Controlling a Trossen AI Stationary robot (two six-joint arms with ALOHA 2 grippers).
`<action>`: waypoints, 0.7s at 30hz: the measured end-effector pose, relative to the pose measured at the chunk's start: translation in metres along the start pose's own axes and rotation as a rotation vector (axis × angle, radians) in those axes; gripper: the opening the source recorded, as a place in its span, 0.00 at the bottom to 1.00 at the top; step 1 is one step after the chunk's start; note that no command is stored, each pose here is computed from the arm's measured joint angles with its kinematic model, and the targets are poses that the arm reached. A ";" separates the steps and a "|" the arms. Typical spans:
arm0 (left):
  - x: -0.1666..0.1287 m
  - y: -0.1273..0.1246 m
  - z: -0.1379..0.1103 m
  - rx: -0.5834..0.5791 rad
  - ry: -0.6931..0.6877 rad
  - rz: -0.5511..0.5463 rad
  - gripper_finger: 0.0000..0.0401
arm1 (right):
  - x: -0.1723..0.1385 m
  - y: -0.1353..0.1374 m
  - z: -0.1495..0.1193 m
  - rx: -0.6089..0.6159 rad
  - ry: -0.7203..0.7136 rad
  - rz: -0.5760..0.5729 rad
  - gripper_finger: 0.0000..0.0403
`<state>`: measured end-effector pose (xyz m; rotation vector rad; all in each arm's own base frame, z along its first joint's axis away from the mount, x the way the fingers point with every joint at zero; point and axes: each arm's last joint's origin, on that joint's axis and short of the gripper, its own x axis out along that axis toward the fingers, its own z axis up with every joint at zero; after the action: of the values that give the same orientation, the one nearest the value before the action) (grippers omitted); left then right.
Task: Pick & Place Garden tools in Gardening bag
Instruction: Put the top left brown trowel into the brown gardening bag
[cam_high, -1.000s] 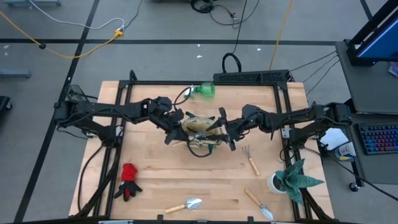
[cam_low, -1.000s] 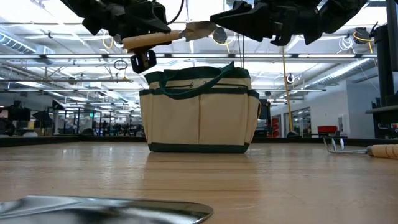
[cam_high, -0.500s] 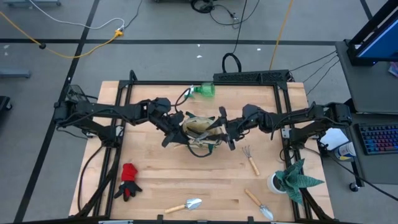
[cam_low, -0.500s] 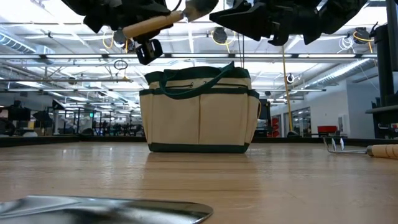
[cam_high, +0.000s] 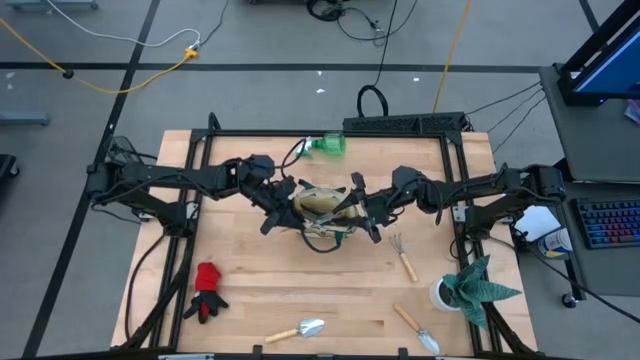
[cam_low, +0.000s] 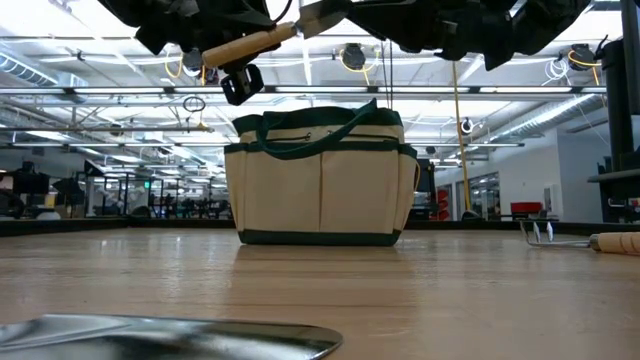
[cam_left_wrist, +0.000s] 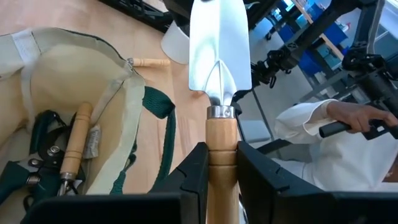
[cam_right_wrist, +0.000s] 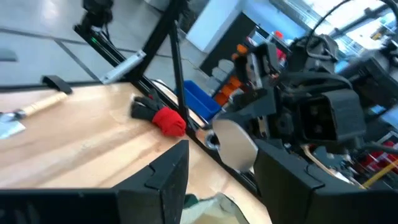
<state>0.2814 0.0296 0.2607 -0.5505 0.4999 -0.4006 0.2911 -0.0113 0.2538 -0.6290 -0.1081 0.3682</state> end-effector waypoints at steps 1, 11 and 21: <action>0.000 0.000 0.000 0.001 0.000 0.001 0.16 | 0.000 0.000 0.000 0.000 -0.006 0.008 0.41; -0.001 0.001 0.003 0.018 -0.024 0.003 0.16 | 0.000 -0.001 0.002 -0.007 -0.022 -0.001 0.36; -0.003 0.005 0.006 0.021 -0.062 0.058 0.16 | 0.002 0.000 0.000 -0.009 -0.023 -0.004 0.13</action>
<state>0.2829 0.0373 0.2632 -0.5252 0.4509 -0.3319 0.2928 -0.0113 0.2537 -0.6334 -0.1328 0.3717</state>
